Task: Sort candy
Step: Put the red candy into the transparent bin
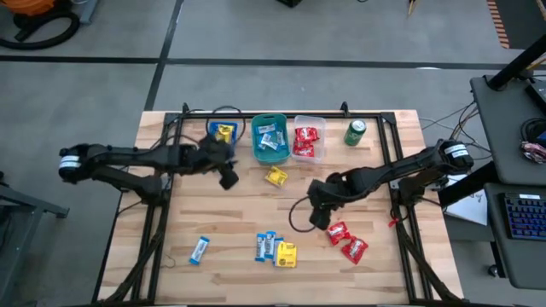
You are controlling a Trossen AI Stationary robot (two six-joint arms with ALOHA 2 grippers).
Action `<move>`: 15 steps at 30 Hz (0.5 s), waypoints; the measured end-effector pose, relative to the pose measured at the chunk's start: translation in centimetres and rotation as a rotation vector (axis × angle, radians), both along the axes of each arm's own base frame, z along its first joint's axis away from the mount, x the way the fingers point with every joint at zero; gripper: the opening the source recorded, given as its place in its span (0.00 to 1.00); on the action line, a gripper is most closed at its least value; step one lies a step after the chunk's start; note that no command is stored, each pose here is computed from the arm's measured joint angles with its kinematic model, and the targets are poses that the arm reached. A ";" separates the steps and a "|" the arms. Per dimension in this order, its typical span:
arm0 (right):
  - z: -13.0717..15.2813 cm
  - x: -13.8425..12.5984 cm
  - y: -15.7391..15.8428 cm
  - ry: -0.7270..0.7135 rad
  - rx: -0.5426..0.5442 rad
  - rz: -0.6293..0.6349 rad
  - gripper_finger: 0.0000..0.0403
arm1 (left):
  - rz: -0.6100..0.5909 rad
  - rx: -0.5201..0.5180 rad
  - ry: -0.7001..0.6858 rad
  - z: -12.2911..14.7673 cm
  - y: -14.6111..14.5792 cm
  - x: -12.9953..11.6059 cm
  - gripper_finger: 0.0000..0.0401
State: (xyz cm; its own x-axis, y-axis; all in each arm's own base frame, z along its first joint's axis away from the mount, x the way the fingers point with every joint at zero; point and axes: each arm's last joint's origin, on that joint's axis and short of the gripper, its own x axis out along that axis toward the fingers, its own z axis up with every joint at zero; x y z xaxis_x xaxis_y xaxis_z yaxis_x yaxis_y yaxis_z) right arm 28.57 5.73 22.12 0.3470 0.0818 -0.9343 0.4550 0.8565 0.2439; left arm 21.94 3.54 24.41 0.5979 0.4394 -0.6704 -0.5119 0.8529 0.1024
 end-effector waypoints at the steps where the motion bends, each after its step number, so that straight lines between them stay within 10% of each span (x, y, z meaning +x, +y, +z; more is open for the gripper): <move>1: -0.1 -0.2 0.4 0.026 0.033 -0.009 0.53 | -0.030 0.003 -0.018 0.1 -0.7 0.2 0.22; 15: -2.8 -1.7 5.1 0.376 0.285 -0.289 0.53 | -0.237 0.070 -0.141 1.2 -4.2 1.4 0.22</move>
